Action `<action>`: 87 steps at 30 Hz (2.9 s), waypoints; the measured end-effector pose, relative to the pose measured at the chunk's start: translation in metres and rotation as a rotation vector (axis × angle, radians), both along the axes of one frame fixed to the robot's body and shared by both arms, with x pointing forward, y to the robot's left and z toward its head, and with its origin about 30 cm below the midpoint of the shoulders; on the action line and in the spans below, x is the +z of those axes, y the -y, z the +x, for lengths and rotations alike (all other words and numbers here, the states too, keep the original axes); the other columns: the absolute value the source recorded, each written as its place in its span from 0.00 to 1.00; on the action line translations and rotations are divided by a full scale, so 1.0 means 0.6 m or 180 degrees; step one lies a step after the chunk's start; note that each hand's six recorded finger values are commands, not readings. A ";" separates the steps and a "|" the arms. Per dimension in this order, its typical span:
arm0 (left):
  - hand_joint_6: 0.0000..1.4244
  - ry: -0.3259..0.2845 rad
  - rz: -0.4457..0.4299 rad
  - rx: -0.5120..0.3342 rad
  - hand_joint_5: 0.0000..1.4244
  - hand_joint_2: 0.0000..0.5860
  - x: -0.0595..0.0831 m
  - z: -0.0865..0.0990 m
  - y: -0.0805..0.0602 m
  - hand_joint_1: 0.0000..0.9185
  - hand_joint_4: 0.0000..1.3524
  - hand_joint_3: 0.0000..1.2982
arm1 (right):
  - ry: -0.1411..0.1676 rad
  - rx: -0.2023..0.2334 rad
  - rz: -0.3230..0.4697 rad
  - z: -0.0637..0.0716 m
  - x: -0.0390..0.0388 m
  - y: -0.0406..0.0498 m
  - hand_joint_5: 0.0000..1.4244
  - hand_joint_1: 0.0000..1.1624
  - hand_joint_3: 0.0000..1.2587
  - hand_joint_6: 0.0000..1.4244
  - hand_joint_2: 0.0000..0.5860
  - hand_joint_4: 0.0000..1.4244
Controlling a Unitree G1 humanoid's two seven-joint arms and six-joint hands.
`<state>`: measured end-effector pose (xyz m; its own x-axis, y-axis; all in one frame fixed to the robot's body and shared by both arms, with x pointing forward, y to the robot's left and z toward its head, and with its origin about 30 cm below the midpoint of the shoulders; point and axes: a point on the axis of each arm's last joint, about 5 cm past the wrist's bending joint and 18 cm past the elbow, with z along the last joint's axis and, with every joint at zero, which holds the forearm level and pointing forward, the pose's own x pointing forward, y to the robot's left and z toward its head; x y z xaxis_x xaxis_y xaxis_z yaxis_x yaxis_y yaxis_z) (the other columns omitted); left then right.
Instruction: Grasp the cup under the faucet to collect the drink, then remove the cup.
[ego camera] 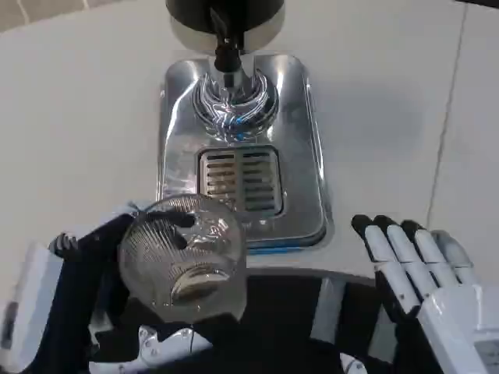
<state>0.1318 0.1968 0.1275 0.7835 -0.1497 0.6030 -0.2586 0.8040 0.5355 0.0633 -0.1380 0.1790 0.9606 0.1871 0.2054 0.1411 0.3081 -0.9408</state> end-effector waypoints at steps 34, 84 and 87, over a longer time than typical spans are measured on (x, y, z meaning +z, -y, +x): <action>1.00 0.0015 -0.0057 0.0247 0.96 0.00 0.003 0.139 0.027 0.83 0.76 0.84 | 0.0016 -0.0187 0.0060 0.014 0.005 -0.007 0.00 0.37 0.00 0.00 0.95 0.00; 0.57 -0.0212 0.0166 0.0514 0.50 0.07 -0.015 0.287 0.067 0.25 0.22 0.27 | -0.0112 -0.0486 -0.0060 0.007 0.012 -0.017 0.00 0.32 0.00 0.00 0.92 0.00; 0.52 -0.0183 0.0173 0.0498 0.45 0.05 -0.013 0.287 0.064 0.21 0.16 0.24 | -0.0115 -0.0480 -0.0060 0.009 0.011 -0.017 0.00 0.31 0.00 0.00 0.92 0.00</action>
